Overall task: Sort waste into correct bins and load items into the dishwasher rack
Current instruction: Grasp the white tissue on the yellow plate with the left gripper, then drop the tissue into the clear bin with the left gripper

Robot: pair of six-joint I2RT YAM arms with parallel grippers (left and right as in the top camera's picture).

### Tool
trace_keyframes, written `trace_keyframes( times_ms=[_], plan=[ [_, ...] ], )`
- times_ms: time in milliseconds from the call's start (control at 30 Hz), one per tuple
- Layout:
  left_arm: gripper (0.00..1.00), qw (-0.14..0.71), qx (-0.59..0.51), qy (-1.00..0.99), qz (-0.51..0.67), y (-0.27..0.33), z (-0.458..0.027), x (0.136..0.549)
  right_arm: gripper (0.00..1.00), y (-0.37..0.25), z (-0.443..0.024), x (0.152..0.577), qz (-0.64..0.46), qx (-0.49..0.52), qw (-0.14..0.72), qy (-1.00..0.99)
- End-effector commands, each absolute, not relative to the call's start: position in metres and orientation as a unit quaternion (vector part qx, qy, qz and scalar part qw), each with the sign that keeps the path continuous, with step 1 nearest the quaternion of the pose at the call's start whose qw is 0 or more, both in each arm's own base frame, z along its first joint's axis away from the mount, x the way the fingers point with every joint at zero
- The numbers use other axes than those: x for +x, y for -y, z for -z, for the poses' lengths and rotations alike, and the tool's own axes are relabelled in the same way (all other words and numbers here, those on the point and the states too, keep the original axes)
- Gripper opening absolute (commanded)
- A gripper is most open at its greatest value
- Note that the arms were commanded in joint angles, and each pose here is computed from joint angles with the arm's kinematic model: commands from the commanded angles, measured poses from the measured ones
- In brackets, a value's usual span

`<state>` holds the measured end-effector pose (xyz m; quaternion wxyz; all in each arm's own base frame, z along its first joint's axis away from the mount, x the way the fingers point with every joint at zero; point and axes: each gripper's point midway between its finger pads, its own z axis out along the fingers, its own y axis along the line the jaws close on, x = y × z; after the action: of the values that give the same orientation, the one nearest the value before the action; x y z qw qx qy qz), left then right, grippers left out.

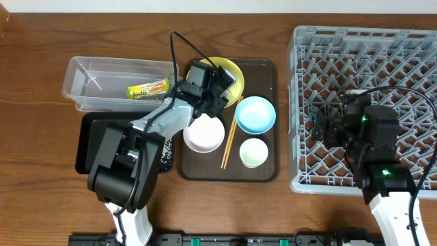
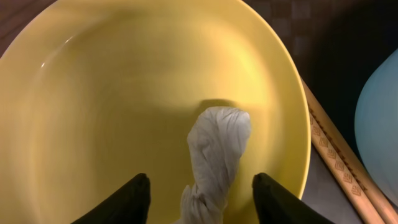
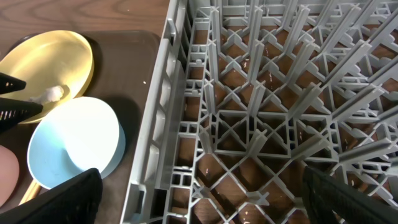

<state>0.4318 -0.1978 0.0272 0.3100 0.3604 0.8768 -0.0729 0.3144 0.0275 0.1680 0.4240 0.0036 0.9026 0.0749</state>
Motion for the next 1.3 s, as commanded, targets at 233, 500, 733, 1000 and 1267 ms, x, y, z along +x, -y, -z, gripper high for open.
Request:
trace_keyframes(
  times_ms=[233,500,733,1000,1267],
  plan=[
    [0.53,0.295,0.364,-0.881,0.066,0.194,-0.012,0.429,0.99,-0.022,-0.175,0.317,-0.071,0.015,0.432,-0.899],
    [0.54,0.285,0.365,-0.884,0.066,0.193,-0.005,0.426,0.99,-0.022,-0.175,0.317,-0.071,0.015,0.432,-0.899],
    [0.45,0.284,0.365,-0.884,0.065,0.193,-0.001,0.427,0.99,-0.022,-0.175,0.317,-0.071,0.015,0.432,-0.899],
    [0.18,0.326,0.362,-0.871,0.065,0.199,-0.031,0.440,0.99,-0.022,-0.175,0.317,-0.071,0.015,0.431,-0.899],
    [0.13,0.411,0.281,-0.864,0.078,0.190,-0.123,0.450,0.99,-0.022,-0.175,0.317,-0.071,0.015,0.431,-0.899]
  ],
)
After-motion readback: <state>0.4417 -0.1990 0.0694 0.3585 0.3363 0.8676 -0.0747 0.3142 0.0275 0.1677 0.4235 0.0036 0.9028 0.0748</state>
